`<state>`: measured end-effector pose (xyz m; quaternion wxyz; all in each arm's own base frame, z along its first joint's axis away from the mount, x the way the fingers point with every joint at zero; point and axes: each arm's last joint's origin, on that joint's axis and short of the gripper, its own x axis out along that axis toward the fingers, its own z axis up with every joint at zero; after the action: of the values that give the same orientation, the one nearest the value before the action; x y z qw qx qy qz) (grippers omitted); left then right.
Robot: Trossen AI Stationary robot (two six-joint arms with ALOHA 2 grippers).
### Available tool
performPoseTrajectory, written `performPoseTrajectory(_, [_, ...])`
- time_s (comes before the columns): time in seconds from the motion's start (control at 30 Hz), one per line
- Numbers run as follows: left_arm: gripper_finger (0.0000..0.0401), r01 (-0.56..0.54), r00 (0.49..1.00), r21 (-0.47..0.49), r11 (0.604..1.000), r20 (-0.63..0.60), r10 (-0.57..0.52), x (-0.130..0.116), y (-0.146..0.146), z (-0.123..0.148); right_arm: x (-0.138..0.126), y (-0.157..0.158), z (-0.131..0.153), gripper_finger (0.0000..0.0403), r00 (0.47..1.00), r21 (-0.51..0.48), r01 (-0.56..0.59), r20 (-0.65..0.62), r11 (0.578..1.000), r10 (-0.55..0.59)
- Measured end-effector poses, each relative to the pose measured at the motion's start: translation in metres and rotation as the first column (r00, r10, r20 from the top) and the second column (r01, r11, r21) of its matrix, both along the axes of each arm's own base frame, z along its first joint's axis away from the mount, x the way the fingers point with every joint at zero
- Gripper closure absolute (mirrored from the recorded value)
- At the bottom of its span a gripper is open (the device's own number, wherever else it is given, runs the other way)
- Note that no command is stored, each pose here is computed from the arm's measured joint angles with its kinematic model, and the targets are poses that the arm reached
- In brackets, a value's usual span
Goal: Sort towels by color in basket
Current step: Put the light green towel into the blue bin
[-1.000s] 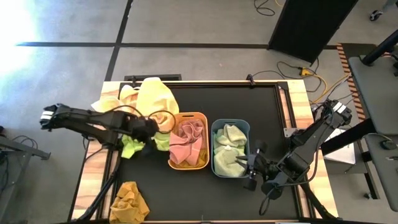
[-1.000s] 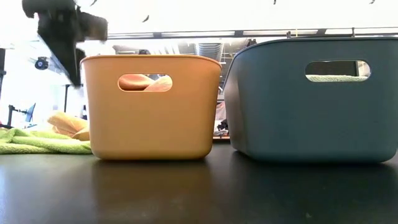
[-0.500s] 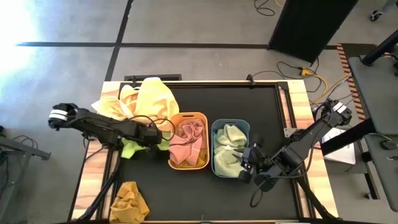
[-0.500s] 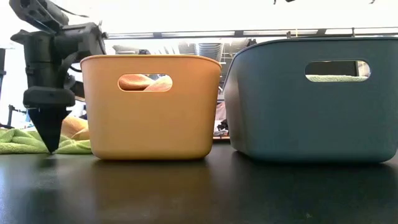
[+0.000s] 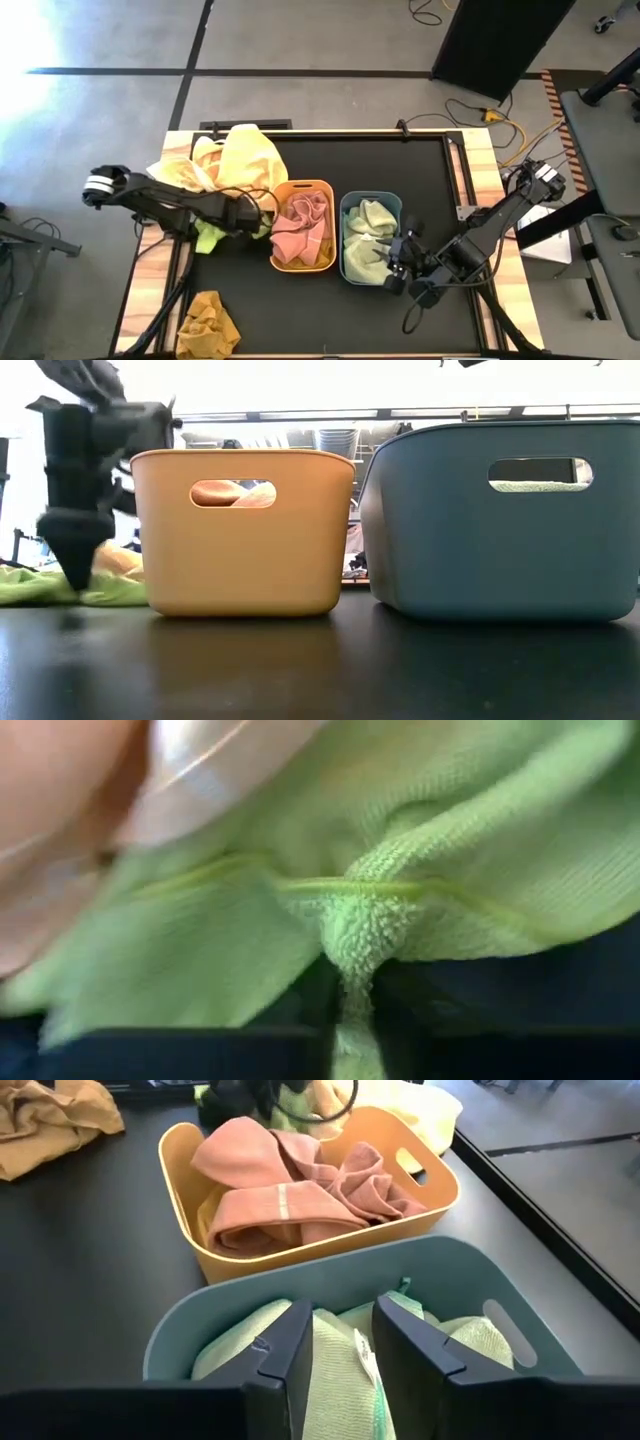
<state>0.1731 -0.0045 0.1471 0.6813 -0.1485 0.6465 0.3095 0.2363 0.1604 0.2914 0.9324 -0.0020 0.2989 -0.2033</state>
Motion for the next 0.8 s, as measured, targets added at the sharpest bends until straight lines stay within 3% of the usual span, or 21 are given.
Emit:
performPoseTrajectory(0.17, [0.0384,0.070,0.971,0.054,0.996,-0.234,-0.055,-0.010,0.001,0.044,0.003,-0.002,-0.007,0.0318,1.000,-0.014,0.021,-0.008,1.000,-0.021])
performPoseTrajectory(0.27, [0.0395,0.199,0.953,0.026,0.980,-0.239,-0.187,-0.005,-0.002,0.078,0.010,-0.003,-0.012,0.0322,0.998,0.001,0.053,0.027,0.999,-0.053])
performPoseTrajectory(0.37, [0.0396,0.290,0.952,0.033,0.956,-0.108,-0.285,0.005,-0.003,0.117,0.017,0.000,-0.018,0.0318,1.000,-0.040,0.018,0.026,0.999,-0.017])
performPoseTrajectory(0.57, [0.0397,0.309,0.913,0.233,0.922,0.197,-0.356,0.016,-0.001,0.197,0.025,0.004,-0.019,0.0279,0.999,-0.086,-0.030,0.024,0.996,0.032])
performPoseTrajectory(0.63, [0.0397,0.300,0.861,0.308,0.903,0.321,-0.396,0.019,0.000,0.221,0.024,0.004,-0.020,0.0264,0.999,-0.086,-0.031,0.021,0.996,0.033])
performPoseTrajectory(0.7, [0.0397,0.299,0.776,0.372,0.879,0.441,-0.450,0.027,-0.001,0.241,0.024,0.005,-0.018,0.0250,0.999,-0.075,-0.038,0.020,0.996,0.040])
performPoseTrajectory(0.8, [0.0397,0.336,0.594,0.436,0.835,0.589,-0.547,0.041,-0.005,0.264,0.022,0.006,-0.017,0.0233,0.999,-0.042,-0.047,0.023,0.998,0.048])
